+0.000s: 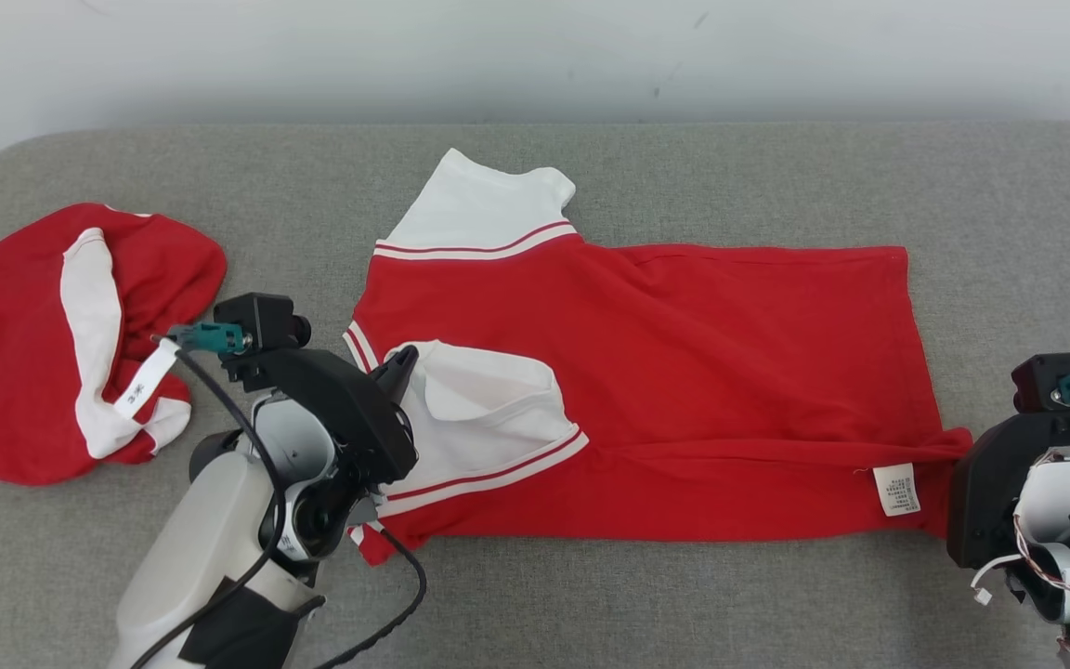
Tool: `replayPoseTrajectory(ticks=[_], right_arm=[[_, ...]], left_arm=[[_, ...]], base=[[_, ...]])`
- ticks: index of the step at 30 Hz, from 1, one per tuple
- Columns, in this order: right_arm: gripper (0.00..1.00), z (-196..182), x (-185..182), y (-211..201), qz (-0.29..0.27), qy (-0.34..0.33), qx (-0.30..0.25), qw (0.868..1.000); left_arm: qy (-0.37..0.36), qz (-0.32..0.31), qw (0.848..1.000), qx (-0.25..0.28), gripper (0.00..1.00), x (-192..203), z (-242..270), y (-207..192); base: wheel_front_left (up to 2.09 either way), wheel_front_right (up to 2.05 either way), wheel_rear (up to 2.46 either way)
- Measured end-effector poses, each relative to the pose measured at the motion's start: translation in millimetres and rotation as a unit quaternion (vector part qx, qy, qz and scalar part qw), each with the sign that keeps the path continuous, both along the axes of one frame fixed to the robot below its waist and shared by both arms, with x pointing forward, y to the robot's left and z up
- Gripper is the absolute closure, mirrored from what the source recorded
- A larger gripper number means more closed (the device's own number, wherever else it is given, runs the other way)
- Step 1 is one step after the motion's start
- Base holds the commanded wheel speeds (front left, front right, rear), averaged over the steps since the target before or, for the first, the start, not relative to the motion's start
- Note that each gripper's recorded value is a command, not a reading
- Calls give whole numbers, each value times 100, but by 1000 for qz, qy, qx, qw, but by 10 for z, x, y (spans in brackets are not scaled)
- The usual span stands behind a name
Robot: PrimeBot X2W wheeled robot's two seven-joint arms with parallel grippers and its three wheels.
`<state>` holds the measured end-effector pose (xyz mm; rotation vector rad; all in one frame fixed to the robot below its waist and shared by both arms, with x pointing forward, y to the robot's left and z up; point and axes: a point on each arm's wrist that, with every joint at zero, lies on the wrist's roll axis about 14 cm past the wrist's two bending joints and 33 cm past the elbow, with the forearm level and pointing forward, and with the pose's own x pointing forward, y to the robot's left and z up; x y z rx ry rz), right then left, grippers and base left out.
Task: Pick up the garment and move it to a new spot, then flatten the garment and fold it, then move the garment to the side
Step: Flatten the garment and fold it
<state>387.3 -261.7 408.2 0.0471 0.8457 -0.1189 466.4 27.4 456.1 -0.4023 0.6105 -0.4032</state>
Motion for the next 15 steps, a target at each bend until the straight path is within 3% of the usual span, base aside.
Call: replayPoseTrajectory(ticks=[8,9,10,11,12,15], right_arm=[[99,28,94,45,-2,-19,2,1000],[53,34,102,54,-1,-23,2,1000],[0,35,107,59,-2,-27,2,1000],[0,31,110,61,-3,-30,3,1000],[0,34,123,60,-4,-34,2,999],[0,133,232,35,-2,-59,-10,998]], left_arm=[[-15,-13,1000,21,100,44,-4,-38],[-17,-17,999,26,100,38,-16,-46],[-19,-18,999,30,74,36,-29,-47],[-20,-19,999,33,15,35,-38,-51],[-25,-22,999,36,0,40,-39,-54],[-45,-24,998,43,0,107,30,-54]], base=[[0,0,0],[0,0,0],[0,0,0],[0,0,0],[0,0,0],[0,0,0]])
